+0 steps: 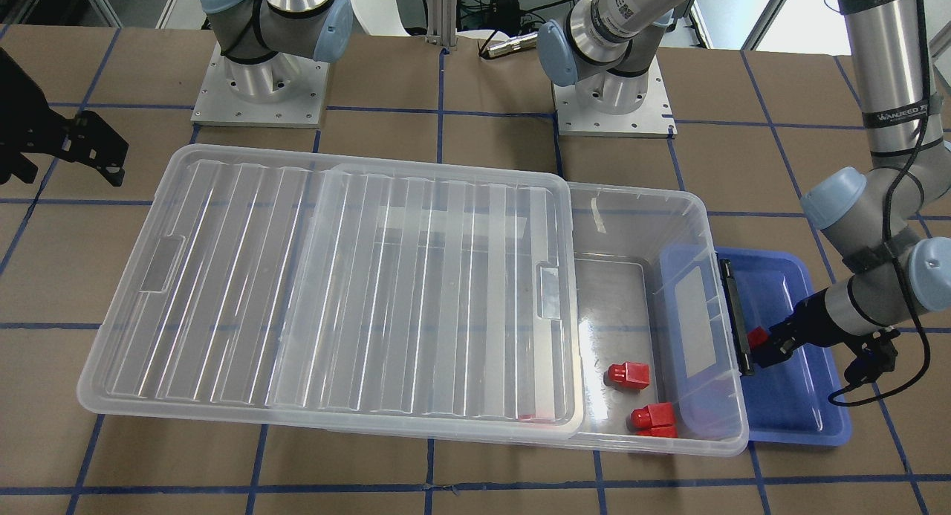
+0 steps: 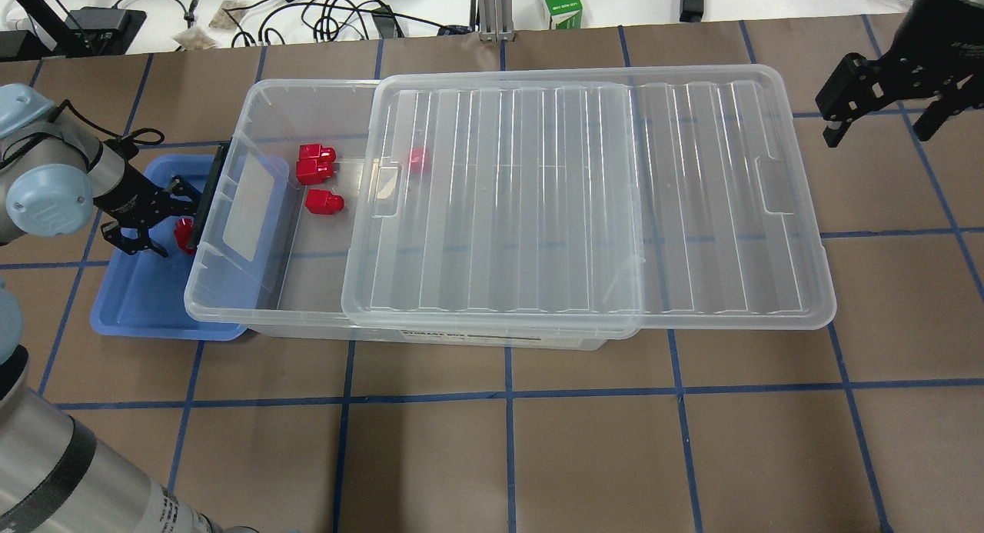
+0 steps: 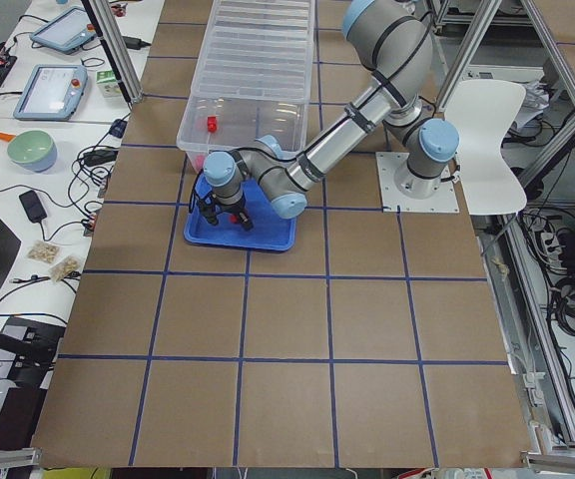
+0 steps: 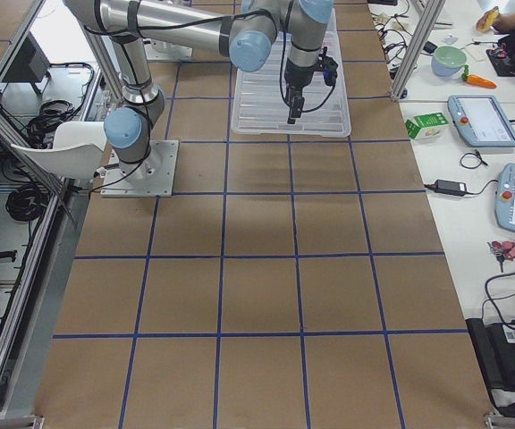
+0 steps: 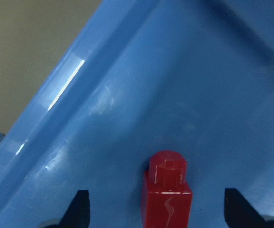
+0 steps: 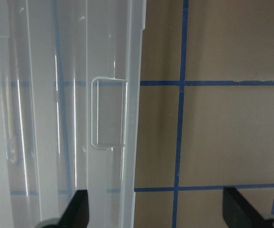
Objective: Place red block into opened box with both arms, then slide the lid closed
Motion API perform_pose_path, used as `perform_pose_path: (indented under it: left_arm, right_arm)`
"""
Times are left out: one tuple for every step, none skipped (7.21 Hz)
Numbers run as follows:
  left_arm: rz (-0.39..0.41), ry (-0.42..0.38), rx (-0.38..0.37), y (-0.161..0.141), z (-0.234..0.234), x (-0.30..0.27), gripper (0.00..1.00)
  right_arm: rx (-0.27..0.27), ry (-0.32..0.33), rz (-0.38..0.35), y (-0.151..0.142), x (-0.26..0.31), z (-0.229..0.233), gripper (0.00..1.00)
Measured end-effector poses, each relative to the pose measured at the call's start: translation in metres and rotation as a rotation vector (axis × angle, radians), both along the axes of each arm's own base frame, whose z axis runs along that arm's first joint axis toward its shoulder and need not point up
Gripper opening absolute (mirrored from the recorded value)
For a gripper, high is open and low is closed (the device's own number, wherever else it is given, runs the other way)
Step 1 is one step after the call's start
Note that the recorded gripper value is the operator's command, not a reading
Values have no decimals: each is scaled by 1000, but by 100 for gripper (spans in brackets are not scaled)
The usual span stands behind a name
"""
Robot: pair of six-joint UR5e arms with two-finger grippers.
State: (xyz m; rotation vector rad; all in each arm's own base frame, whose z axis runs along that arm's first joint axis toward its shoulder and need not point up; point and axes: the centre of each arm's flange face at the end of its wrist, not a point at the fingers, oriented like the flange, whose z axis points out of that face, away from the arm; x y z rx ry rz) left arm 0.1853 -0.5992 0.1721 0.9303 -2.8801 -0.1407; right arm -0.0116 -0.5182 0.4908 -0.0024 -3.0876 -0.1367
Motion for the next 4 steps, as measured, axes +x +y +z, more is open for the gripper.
perform_pose_path:
  left_arm:
    - [-1,-3,-8,-1,2,0,0]
    - [-4,-6,-16,-2,6,0,0]
    - [-9,-12,-25,-3,15,-2,0]
    - [-16,-19,-34,-5,31,-3,0]
  right_arm:
    - [3,3,-4,4,1,5,100]
    - [0,3,-5,6,1,8,100]
    - [0,1,-6,8,2,10,100]
    - [-2,5,-7,15,4,15,100]
